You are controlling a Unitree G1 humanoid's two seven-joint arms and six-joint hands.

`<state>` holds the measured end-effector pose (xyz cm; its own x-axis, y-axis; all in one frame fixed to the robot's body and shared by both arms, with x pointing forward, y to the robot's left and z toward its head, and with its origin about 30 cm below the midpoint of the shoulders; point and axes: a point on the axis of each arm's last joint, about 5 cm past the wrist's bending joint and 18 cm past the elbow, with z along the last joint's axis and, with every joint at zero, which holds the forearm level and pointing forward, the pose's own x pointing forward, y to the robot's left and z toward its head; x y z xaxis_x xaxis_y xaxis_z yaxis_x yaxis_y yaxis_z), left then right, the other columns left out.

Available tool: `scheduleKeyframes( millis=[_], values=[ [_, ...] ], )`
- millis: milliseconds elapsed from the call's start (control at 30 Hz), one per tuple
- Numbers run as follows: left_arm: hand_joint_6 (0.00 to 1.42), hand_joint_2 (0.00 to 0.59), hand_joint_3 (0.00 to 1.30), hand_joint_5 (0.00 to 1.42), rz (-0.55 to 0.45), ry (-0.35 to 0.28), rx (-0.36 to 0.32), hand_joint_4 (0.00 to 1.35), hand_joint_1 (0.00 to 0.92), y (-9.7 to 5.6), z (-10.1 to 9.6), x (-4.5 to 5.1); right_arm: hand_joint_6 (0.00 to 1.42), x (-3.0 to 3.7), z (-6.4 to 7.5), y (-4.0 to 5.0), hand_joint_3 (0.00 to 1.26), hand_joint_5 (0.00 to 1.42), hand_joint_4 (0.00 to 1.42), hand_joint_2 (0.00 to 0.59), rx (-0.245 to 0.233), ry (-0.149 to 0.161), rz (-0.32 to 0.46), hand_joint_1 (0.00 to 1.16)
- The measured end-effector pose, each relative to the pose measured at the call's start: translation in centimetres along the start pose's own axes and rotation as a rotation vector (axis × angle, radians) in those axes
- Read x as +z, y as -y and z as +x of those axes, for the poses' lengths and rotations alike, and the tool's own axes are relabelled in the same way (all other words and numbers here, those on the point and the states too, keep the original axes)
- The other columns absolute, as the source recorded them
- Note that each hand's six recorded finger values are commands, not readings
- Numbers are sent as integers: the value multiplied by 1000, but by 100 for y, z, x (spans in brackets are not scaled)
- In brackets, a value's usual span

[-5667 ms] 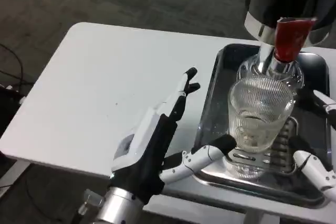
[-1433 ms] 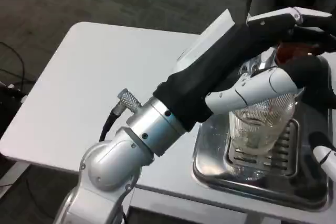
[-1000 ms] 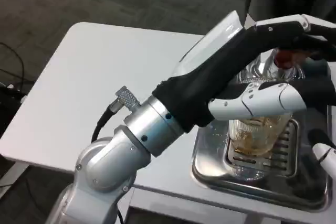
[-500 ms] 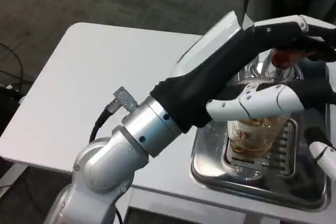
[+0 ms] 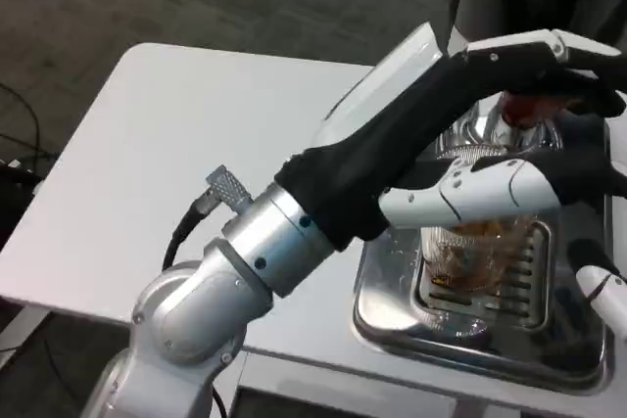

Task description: Grasp the cup under the faucet to collect the drink, then remove the cup.

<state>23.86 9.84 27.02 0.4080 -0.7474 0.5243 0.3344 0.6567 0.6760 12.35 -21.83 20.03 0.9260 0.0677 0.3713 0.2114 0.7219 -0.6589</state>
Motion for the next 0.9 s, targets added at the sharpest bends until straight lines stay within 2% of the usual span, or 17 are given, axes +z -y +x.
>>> scheduleKeyframes(
  millis=[367, 900],
  values=[
    [306, 84, 429, 392, 1, 0, 4, 440, 49, 2, -30, 18, 49, 24, -3, 4, 184, 96, 174, 412, -2, 12, -1, 329],
    [306, 85, 429, 392, -3, -2, 8, 441, 40, 1, -39, 16, 49, 25, -7, 3, 184, 97, 183, 414, 0, 9, -1, 329]
  ],
)
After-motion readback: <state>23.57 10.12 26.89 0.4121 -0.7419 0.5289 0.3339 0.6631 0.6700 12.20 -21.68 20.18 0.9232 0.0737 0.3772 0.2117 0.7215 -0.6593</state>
